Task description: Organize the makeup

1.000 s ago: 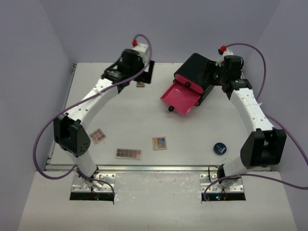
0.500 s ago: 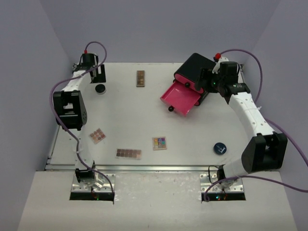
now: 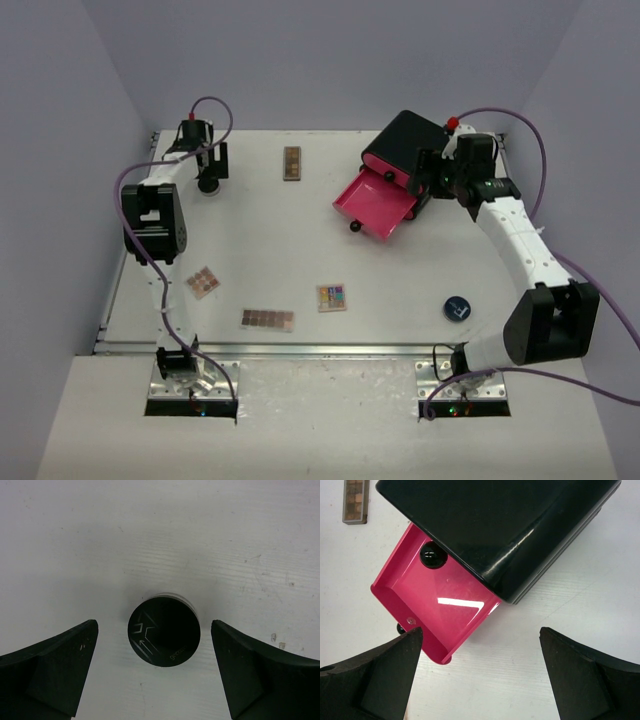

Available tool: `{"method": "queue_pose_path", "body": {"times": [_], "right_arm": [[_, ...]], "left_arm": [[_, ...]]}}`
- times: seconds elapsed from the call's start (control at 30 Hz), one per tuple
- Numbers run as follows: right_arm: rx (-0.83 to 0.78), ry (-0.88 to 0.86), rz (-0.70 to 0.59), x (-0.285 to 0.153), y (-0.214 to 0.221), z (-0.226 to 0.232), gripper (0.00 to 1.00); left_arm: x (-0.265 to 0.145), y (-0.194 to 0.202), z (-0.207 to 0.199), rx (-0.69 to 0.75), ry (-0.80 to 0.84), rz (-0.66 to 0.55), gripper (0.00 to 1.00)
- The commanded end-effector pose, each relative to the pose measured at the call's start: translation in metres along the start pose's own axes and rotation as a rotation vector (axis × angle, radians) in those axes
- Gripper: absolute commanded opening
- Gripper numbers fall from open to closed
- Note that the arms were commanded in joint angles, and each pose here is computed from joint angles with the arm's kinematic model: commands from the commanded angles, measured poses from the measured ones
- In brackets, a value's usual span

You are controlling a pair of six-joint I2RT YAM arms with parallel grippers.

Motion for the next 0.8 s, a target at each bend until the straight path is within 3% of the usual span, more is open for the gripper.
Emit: {"method": "queue_pose_path", "body": {"times": [0.0,0.13,0.27,0.33,0.47,0.6,0.77], "right_arm": [[-0.017,-0.023,-0.054,-0.011,-0.012,0.007,0.99],[-0.018,-0.024,-0.060,-0.015,-0.014,0.007,0.99],[-0.016,-0.030,-0.069,-0.021,-0.015,0.009,0.99],[-0.016,-0.032,-0.075,-0.023,-0.016,0.009,0.99],[-0.014,-0.027,-0.091,-0.028,-0.017,0.009,0.99],[-0.010,-0.037,-0.095,-0.031,-0.016,0.010,0.99],[-0.013,-0.032,-0.096,-0.033,-0.012,0.008,0.99]], "left_arm": [[0.014,0.001,-0.008,-0.018,0.015,-0.009,0.90],[0.018,0.007,-0.013,-0.035,0.034,0.010,0.80],[0.018,0.014,-0.017,-0.045,0.053,0.029,0.61],[0.016,0.017,-0.019,-0.049,0.062,0.038,0.45],[0.003,0.016,-0.027,-0.066,0.117,0.025,0.00],[-0.021,0.001,-0.038,-0.070,0.174,-0.022,0.00],[-0.085,-0.041,-0.081,0.042,0.232,-0.158,0.00]]}}
Point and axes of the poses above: each gripper's point midway between its finger pads, its own x axis out along the fingers, its own z axis along the line the jaws close on, y = z × x, the point moved 2 cm from there along -x, back along the fingers, and after that the axes turned 11 degrees about x, right-handed, at the moved point
